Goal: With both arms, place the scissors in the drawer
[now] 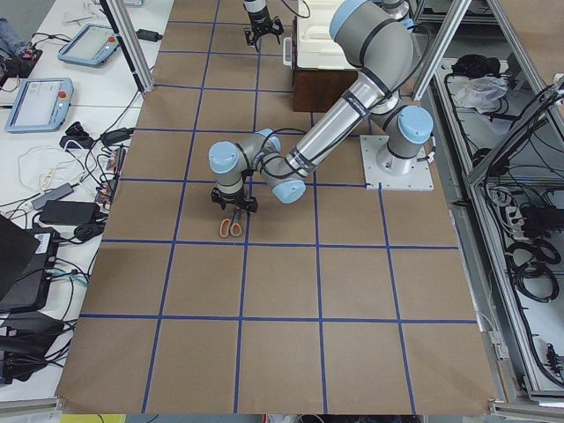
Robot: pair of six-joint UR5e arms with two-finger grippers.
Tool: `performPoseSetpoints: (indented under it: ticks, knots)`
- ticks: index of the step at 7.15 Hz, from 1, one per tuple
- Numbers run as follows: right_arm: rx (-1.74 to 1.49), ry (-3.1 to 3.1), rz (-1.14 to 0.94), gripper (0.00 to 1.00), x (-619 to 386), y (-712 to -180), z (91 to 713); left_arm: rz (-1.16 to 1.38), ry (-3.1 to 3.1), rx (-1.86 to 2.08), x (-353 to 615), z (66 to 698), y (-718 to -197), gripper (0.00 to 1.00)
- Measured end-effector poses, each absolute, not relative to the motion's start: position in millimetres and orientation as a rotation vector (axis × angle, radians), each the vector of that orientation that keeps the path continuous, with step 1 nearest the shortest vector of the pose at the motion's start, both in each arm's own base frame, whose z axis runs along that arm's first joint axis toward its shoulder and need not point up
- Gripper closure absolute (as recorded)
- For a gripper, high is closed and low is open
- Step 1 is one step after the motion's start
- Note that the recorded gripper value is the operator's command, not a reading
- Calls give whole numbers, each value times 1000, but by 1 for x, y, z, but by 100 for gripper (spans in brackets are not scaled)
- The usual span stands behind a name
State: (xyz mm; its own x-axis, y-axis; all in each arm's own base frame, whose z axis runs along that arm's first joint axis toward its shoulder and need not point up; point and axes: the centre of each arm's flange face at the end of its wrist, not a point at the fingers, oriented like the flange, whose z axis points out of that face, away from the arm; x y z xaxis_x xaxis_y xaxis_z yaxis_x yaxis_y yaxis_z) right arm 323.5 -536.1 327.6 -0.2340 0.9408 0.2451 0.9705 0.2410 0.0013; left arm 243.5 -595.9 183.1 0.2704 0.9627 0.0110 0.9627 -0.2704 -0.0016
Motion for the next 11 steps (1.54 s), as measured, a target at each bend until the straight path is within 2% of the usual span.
performPoseSetpoints:
  ticks: [8,9,11]
  knots:
    - [-1775,-2243,-321,0,330,-523,312,-4,-2008,-2390,243,170,-597,14]
    - [-1769,-2234,-331,0,330,-521,305,-3,-2008,-2387,242,169,-596,22]
    - [-1765,-2226,-345,0,330,-518,299,8,-2005,-2384,241,168,-595,30]
